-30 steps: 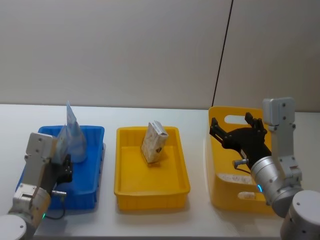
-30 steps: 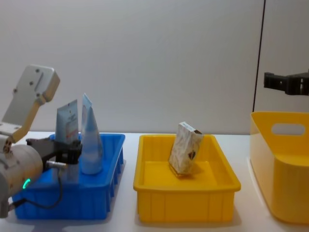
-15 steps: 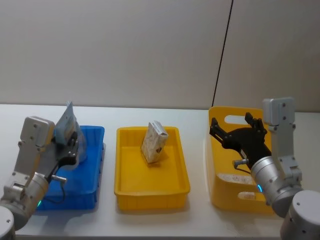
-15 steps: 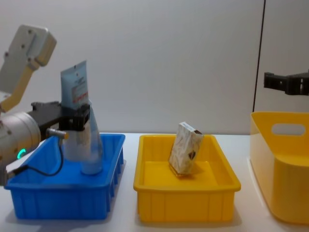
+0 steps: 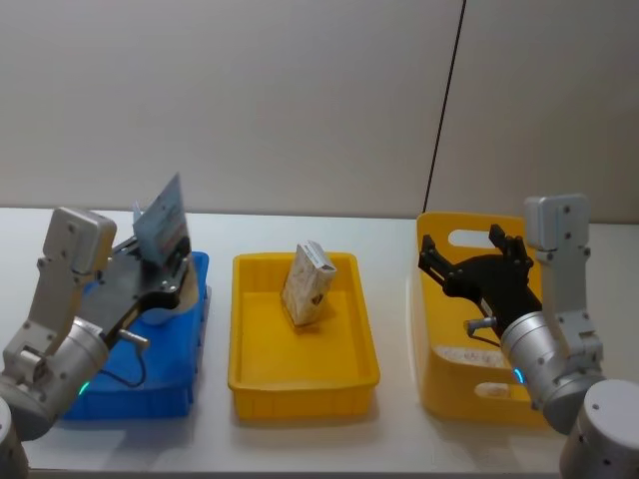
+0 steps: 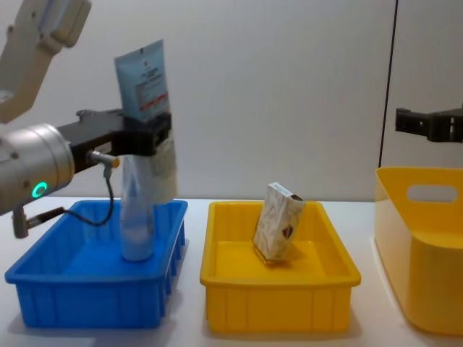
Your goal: Bimanual collaborative sorting of washing and personal care products
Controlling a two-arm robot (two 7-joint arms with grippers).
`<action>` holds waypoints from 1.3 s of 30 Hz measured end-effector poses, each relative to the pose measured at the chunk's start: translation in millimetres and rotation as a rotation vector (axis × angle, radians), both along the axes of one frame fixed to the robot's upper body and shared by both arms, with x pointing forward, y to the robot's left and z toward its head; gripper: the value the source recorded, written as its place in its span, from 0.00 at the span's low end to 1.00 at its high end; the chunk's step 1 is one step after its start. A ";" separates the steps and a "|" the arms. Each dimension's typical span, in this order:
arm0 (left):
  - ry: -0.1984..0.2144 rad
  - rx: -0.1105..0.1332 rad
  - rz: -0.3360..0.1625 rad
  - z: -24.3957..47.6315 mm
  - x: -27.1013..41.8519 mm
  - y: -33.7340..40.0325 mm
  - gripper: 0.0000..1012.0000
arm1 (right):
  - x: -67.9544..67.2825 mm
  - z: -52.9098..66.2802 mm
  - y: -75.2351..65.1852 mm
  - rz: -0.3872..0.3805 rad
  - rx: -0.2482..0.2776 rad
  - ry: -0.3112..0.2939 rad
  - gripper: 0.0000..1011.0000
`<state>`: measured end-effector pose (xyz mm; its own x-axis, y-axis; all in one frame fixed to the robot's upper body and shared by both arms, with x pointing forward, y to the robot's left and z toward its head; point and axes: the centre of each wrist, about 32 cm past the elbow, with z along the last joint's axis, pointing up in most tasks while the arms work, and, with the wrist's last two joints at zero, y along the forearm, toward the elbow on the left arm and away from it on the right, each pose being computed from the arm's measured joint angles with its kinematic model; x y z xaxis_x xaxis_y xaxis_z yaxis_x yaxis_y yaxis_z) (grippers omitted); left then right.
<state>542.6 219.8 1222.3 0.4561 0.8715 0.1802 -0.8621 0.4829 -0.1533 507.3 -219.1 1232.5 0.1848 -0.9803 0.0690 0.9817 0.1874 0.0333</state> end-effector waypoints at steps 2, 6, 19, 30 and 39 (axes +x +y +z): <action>-0.005 -0.004 -0.022 2.4 0.2 -1.3 0.28 | 0.0 0.0 0.0 0.000 0.000 0.000 0.99; -0.019 -0.015 -0.085 9.1 0.8 -8.4 0.28 | 0.0 0.0 0.0 0.000 0.000 0.000 0.99; -0.044 -0.035 -0.222 22.9 3.4 -35.4 0.28 | 0.0 0.0 0.0 0.000 0.000 0.000 0.99; -0.052 -0.040 -0.271 27.9 4.0 -46.1 0.28 | -0.7 1.0 -3.3 0.051 -0.006 0.003 0.99; -0.056 -0.042 -0.289 30.0 4.2 -50.2 0.28 | -0.8 3.2 -6.2 0.146 -0.029 0.012 0.99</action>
